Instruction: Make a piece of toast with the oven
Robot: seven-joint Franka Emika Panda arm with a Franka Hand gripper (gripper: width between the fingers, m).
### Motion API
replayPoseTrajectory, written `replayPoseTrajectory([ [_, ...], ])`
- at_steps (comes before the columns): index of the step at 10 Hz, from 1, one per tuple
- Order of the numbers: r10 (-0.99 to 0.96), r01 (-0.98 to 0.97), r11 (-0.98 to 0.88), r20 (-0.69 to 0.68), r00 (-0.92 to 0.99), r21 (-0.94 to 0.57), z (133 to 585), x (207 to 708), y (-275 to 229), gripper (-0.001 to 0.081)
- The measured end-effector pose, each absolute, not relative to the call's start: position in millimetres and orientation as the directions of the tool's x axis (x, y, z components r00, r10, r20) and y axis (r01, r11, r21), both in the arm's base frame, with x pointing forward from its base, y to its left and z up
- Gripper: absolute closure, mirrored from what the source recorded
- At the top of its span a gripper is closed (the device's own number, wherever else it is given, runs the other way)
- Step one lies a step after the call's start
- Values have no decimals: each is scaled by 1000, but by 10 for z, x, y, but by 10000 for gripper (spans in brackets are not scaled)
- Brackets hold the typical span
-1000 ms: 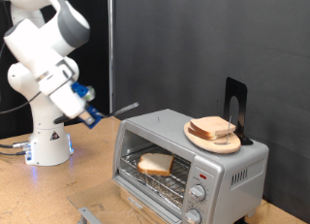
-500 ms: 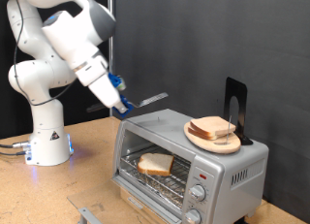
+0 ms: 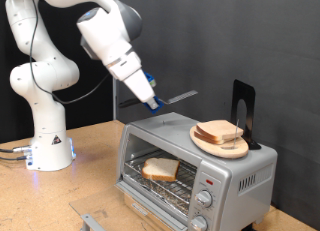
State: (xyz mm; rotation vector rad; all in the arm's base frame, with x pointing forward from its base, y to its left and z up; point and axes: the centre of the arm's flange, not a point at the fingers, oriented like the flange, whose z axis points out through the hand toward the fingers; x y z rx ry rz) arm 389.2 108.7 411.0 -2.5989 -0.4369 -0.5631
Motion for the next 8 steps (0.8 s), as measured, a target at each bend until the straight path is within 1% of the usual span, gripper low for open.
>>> replayPoseTrajectory([
  [2, 231, 397, -853, 437, 869, -338, 4073, 3915, 1399, 408],
  [4, 255, 400, -863, 419, 872, -309, 3941, 3915, 1644, 408],
  [7, 272, 402, -872, 405, 873, -279, 3721, 3914, 1803, 408],
  [8, 265, 397, -875, 413, 871, -277, 3714, 3926, 1821, 408],
])
